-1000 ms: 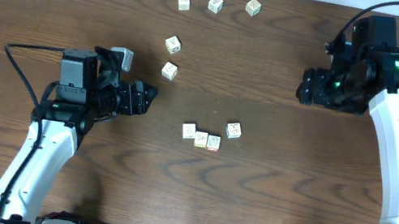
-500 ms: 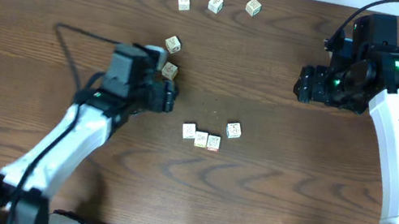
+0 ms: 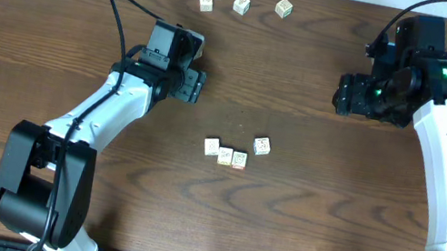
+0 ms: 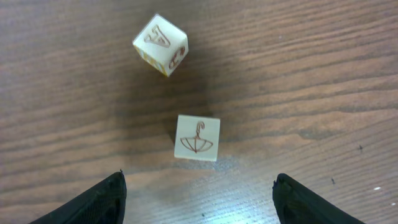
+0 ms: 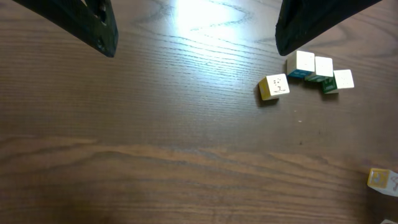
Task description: Lift 5 blocks
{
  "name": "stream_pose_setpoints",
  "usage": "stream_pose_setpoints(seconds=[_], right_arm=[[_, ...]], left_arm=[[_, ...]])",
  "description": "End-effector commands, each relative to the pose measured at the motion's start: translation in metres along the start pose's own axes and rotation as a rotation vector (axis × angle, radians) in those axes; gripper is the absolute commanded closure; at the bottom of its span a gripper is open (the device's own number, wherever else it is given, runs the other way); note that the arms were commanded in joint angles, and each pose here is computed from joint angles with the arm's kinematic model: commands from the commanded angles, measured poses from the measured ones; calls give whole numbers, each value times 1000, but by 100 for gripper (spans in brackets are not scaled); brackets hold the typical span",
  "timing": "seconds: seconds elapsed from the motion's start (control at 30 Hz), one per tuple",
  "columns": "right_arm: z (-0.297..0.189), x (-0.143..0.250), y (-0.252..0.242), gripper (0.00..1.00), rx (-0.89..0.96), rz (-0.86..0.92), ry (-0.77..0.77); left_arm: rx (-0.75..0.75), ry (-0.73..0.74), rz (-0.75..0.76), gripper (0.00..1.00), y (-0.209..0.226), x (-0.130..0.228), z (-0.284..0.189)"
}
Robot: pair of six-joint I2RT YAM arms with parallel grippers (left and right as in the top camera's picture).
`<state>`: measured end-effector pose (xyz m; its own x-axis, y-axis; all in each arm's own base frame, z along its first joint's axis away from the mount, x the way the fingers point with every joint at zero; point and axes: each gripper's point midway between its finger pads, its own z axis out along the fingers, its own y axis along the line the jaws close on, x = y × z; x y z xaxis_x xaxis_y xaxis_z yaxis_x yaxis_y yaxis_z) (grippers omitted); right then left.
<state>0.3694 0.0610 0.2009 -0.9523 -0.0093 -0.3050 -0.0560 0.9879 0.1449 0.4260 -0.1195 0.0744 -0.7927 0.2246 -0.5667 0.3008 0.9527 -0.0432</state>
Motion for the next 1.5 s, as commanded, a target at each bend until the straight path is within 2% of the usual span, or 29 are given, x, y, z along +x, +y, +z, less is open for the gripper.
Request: stream_pose_setpoints(seconds=[0.0, 0.43, 0.57, 0.67, 0.7, 0.73, 1.03, 1.17, 1.33, 1.47], right_arm=[[-6, -5, -2, 22, 9, -13, -28], [-6, -10, -2, 22, 7, -15, -47], [-7, -10, -2, 22, 7, -15, -47], [-7, -11, -1, 22, 7, -16, -50], [-7, -11, -1, 22, 7, -16, -52], [-7, -12, -1, 22, 7, -16, -54], [-7, -14, -1, 23, 5, -17, -62], [-7, -14, -1, 23, 5, -17, -62], [-7, -14, -1, 23, 5, -18, -64], [-7, -15, -1, 24, 5, -18, -69]], left_arm=[[-24, -12, 62, 24, 6, -9, 3], [-22, 24, 76, 26, 8, 6, 40], [-23, 4, 78, 40, 8, 1, 44], [-25, -20, 79, 42, 9, -4, 44], [-25, -29, 79, 47, 9, -6, 44], [-25, -29, 79, 48, 9, -6, 44], [-25, -33, 80, 48, 9, -7, 44], [-25, -28, 79, 43, 9, -6, 46], [-23, 7, 77, 44, 9, 6, 60], [-22, 18, 76, 59, 10, 10, 63]])
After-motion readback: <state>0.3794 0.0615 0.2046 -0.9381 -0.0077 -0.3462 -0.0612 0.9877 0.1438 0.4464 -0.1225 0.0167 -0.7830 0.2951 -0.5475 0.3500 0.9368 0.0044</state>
